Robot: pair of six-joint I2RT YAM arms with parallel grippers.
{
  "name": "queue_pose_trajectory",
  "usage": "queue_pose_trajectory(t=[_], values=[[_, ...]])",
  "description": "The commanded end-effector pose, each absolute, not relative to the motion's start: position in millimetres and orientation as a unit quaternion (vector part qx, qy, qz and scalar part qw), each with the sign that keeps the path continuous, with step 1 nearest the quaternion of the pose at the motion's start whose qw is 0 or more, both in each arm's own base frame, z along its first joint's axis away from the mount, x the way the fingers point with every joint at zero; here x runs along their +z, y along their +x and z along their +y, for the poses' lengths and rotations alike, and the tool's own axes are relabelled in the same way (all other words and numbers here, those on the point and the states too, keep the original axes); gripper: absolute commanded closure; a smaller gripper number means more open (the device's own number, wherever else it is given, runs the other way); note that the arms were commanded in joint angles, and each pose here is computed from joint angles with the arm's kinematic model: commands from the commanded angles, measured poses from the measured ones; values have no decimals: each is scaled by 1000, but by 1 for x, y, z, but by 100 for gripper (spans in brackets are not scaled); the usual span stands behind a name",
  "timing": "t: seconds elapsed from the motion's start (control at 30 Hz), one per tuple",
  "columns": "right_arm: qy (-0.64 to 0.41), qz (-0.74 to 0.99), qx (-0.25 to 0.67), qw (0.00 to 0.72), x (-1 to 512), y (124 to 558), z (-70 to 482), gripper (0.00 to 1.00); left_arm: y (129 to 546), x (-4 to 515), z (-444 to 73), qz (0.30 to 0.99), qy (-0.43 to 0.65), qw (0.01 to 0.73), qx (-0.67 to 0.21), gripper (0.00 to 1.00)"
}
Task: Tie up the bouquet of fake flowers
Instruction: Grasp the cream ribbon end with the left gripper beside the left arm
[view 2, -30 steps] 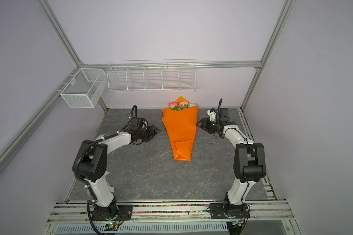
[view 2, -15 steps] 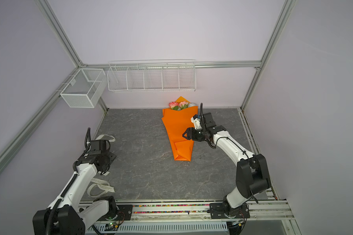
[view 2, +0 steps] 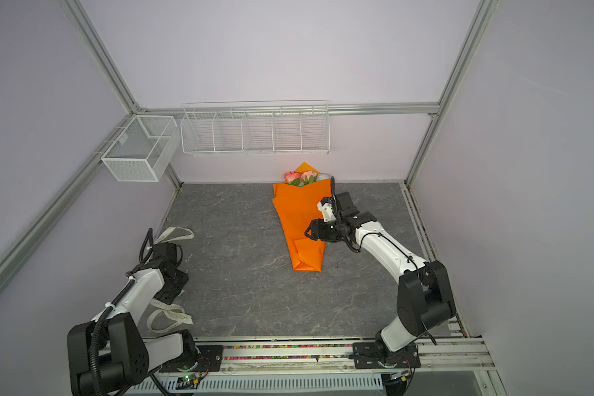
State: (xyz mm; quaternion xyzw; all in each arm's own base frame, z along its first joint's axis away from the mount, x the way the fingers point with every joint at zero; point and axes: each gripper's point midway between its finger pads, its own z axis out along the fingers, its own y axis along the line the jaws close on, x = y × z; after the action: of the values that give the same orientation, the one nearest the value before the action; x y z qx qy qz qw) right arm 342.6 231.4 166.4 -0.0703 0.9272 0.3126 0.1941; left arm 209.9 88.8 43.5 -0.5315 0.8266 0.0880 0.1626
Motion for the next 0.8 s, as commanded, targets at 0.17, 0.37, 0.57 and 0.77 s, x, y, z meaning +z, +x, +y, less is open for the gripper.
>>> queue_pose_trajectory(t=[0.17, 0.37, 0.57, 0.77], values=[[-76, 926, 306, 207, 178, 339, 229, 39, 199, 20, 84, 823, -544, 139, 83, 46], [-75, 927, 306, 205, 175, 341, 231, 39, 195, 4, 77, 825, -549, 118, 70, 52], [-74, 927, 305, 203, 171, 342, 231, 39, 203, -3, 61, 838, -537, 95, 27, 78], [-72, 931, 292, 206, 167, 338, 225, 40, 232, 2, 12, 869, -479, 94, -79, 100]])
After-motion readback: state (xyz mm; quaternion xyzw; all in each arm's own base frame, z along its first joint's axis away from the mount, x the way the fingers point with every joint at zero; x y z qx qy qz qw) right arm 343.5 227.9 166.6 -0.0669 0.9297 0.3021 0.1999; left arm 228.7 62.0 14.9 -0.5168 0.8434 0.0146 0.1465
